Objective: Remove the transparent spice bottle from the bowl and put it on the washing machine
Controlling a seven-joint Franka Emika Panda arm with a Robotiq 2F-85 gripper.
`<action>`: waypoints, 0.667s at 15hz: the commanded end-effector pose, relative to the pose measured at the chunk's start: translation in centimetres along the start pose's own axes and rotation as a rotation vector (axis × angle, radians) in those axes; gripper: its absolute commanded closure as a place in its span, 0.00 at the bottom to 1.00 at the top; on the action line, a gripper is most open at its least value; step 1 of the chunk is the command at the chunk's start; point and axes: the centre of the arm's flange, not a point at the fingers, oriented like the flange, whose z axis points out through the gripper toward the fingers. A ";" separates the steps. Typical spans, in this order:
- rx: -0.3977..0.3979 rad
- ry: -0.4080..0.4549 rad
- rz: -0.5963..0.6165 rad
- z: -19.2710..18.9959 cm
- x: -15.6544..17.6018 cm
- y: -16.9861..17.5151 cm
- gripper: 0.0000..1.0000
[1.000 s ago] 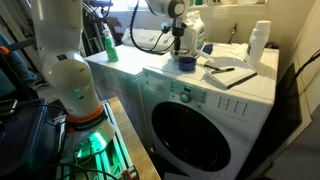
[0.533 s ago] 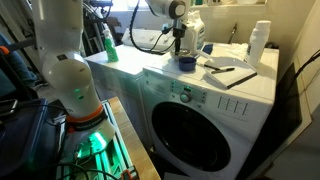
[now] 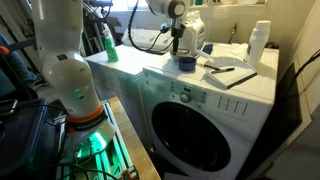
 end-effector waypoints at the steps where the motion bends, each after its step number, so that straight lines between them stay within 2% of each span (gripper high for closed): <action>1: 0.004 -0.026 -0.004 -0.5 -0.8 0.1 0.49; 3: 0.003 -0.027 -0.007 -0.5 -0.8 -0.1 0.66; 4: 0.002 -0.026 -0.006 -0.4 -0.9 -0.1 0.72; 7: 0.019 -0.031 -0.013 -1.1 -1.0 0.1 0.72; 10: 0.171 -0.107 -0.018 -5.6 -0.8 1.8 0.72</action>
